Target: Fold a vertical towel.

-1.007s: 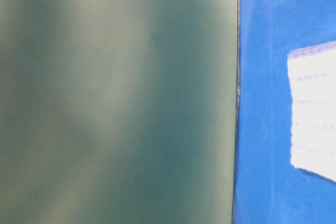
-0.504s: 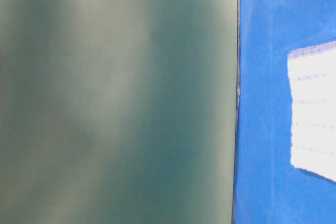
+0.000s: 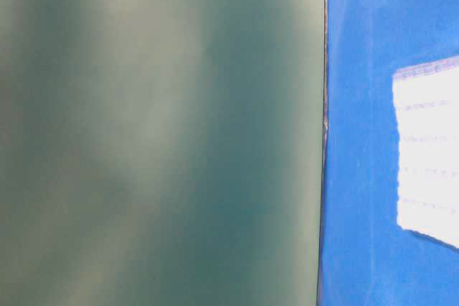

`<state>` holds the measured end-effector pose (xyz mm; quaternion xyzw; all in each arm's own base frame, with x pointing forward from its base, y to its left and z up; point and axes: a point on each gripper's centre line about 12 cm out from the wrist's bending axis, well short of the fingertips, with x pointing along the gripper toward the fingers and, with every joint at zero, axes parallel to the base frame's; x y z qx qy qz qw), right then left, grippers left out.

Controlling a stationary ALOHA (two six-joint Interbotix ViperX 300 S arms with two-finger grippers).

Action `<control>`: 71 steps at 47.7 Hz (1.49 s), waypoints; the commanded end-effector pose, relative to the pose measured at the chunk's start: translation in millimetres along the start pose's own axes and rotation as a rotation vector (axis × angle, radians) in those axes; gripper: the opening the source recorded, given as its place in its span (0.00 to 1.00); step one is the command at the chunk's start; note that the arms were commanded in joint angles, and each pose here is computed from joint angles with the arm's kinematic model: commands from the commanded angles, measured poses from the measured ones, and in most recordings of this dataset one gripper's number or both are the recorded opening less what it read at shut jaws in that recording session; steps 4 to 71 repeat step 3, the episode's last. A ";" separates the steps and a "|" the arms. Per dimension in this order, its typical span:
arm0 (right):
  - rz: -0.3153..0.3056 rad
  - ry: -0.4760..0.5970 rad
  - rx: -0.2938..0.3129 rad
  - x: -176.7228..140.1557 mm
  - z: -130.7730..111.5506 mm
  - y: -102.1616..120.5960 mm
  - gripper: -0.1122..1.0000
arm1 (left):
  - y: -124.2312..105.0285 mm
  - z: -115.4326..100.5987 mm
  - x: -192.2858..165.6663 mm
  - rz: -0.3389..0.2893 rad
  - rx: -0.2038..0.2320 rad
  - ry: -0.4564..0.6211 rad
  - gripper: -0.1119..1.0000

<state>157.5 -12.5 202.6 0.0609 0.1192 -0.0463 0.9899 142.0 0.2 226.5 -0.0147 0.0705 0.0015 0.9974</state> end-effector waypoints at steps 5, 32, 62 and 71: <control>0.004 -0.026 0.000 0.7 11.6 1.5 0.61 | 0.3 3.8 1.2 0.003 -0.003 -0.006 0.75; 0.004 -0.026 0.000 0.7 11.6 1.5 0.61 | 0.3 3.8 1.2 0.003 -0.003 -0.006 0.75; 0.004 -0.026 0.000 0.7 11.6 1.5 0.61 | 0.3 3.8 1.2 0.003 -0.003 -0.006 0.75; 0.004 -0.026 0.000 0.7 11.6 1.5 0.61 | 0.3 3.8 1.2 0.003 -0.003 -0.006 0.75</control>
